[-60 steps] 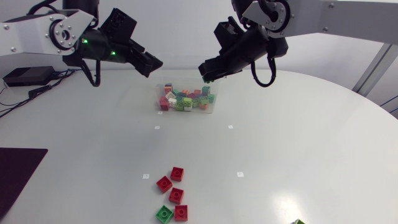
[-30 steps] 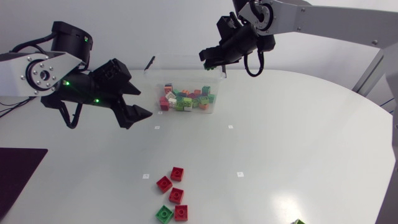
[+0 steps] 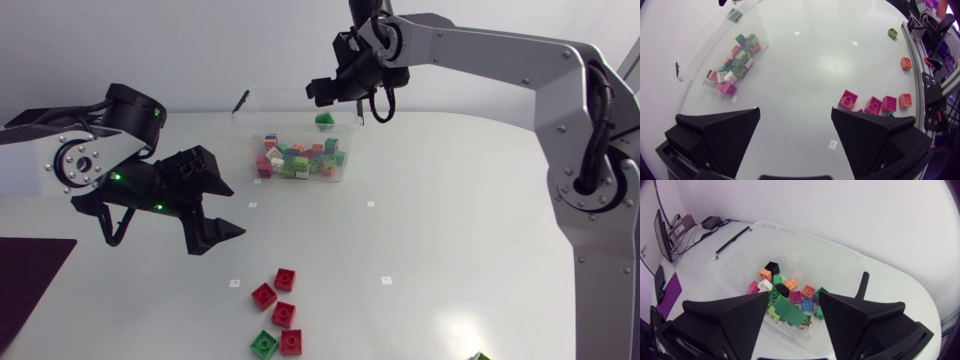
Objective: Place the duplo bricks in the container
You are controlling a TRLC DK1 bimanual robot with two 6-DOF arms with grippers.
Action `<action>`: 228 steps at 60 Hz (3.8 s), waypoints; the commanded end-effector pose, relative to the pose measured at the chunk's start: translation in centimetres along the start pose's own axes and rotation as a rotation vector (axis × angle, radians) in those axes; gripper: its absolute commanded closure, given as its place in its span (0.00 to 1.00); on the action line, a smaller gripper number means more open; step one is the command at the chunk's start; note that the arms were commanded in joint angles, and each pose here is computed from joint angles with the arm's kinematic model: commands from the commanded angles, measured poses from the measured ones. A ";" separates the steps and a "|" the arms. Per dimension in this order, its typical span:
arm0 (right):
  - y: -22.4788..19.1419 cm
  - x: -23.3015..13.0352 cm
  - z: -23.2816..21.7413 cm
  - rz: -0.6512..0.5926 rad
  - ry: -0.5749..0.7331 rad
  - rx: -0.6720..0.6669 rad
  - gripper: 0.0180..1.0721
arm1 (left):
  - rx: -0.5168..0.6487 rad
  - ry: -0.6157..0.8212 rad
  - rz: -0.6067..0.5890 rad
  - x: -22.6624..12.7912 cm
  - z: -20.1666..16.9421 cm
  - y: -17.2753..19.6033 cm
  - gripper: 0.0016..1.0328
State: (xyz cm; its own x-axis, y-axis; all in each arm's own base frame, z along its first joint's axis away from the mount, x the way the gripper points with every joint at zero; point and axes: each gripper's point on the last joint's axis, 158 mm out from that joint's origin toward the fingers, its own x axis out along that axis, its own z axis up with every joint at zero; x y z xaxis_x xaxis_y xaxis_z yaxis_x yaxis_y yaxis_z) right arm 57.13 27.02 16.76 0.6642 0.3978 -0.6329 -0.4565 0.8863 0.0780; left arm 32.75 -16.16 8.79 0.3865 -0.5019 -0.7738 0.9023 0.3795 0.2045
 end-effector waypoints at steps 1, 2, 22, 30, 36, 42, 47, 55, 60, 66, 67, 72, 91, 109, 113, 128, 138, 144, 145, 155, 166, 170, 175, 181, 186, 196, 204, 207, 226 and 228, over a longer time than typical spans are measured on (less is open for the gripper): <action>0.5 0.3 0.8 -0.001 -0.023 0.012 0.04 | 0.024 0.008 -0.028 0.3 -0.8 -1.4 0.04; 0.4 0.0 1.1 -0.003 -0.030 0.014 0.04 | 0.024 0.008 -0.028 0.3 -0.8 -1.4 0.04; 0.4 -5.5 1.9 -0.033 -0.109 -0.016 0.04 | 0.023 0.029 -0.068 2.3 -3.4 -4.1 0.04; 0.3 -8.1 0.6 -0.039 -0.126 -0.035 0.04 | 0.064 0.048 -0.134 3.5 -4.0 -6.9 0.04; 0.2 -9.8 -0.6 -0.044 -0.129 -0.048 0.04 | 0.119 0.056 -0.172 4.0 -4.6 -8.4 0.04; 0.4 -11.6 -1.7 -0.045 -0.162 -0.067 0.04 | 0.209 0.056 -0.216 4.5 -5.2 -9.8 0.04; 0.4 -12.3 -2.9 -0.047 -0.157 -0.071 0.04 | 0.258 0.059 -0.248 4.9 -5.7 -10.5 0.05; 0.0 -12.9 -5.7 -0.056 -0.129 -0.085 0.04 | 0.375 0.035 -0.301 5.5 -5.5 -11.8 0.06; 0.2 -13.1 -7.2 -0.051 -0.115 -0.097 0.04 | 0.437 0.033 -0.329 5.8 -5.6 -12.5 0.06; 1.1 -13.2 -9.0 -0.033 -0.086 -0.125 0.04 | 0.494 0.033 -0.359 6.4 -5.8 -13.1 0.07; 1.4 -13.2 -9.4 -0.026 -0.079 -0.130 0.04 | 0.496 0.037 -0.362 6.4 -5.9 -13.1 0.07; 2.8 -13.5 -11.1 0.000 -0.057 -0.152 0.04 | 0.527 0.045 -0.395 6.7 -6.1 -13.6 0.07; 9.6 -13.8 -19.0 0.172 0.053 -0.337 0.04 | 0.589 0.048 -0.426 8.1 -6.2 -12.7 0.35; 12.9 -12.4 -25.9 0.305 0.205 -0.441 0.04 | 0.579 0.036 -0.449 7.4 -6.5 -12.7 0.84; 13.8 -11.8 -27.4 0.339 0.242 -0.473 0.04 | 0.559 0.043 -0.453 7.0 -6.8 -12.5 0.88; 16.3 -9.1 -29.6 0.407 0.317 -0.554 0.04 | 0.458 0.058 -0.410 4.8 -8.0 -10.2 0.87; 17.5 -7.7 -29.6 0.428 0.339 -0.597 0.04 | 0.316 0.004 -0.344 2.3 -7.4 -6.9 0.87; 18.5 -6.8 -29.6 0.442 0.359 -0.622 0.05 | 0.173 -0.044 -0.268 0.8 -5.9 -3.3 0.87; 18.6 -6.6 -29.6 0.444 0.363 -0.626 0.05 | 0.172 -0.047 -0.266 0.8 -5.8 -3.2 0.87; 19.5 -6.1 -30.3 0.465 0.413 -0.665 0.05 | 0.047 -0.115 -0.207 -1.1 -3.6 -0.5 0.87; 19.8 -5.5 -31.0 0.470 0.444 -0.695 0.11 | -0.044 -0.187 -0.161 -2.6 -0.3 2.4 0.87; 19.9 -5.3 -31.5 0.473 0.463 -0.704 0.14 | -0.083 -0.231 -0.130 -3.3 1.3 4.1 0.87; 19.8 -5.3 -31.7 0.474 0.476 -0.708 0.15 | -0.122 -0.283 -0.075 -3.7 2.9 6.6 0.87; 20.0 -5.3 -31.7 0.477 0.485 -0.711 0.21 | -0.179 -0.340 -0.013 -3.7 4.6 9.8 0.87; 20.1 -5.2 -32.0 0.471 0.507 -0.725 0.33 | -0.226 -0.400 0.035 -3.4 6.3 12.8 0.87; 19.6 -5.3 -33.2 0.450 0.563 -0.754 0.54 | -0.303 -0.455 0.047 -1.6 8.5 17.2 0.87; 19.2 -5.4 -33.3 0.443 0.570 -0.747 0.65 | -0.324 -0.477 0.045 -0.7 9.9 19.2 0.87; 19.1 -5.5 -33.3 0.442 0.569 -0.744 0.66 | -0.314 -0.487 0.049 -0.2 10.5 19.9 0.87; 18.7 -6.5 -32.1 0.435 0.527 -0.701 0.66 | -0.339 -0.498 0.077 2.8 13.0 23.2 0.86; 18.7 -6.7 -32.0 0.434 0.521 -0.698 0.66 | -0.340 -0.501 0.081 3.2 13.3 23.7 0.83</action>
State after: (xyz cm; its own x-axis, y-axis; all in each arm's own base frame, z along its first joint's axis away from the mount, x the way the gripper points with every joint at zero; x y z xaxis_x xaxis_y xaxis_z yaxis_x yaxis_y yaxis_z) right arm 25.50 33.99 -2.66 0.0832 0.3467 -0.9343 -0.9641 0.2653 0.0126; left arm 56.53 -18.61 19.32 0.5611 -0.7349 -0.3809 0.7956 0.6059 0.0030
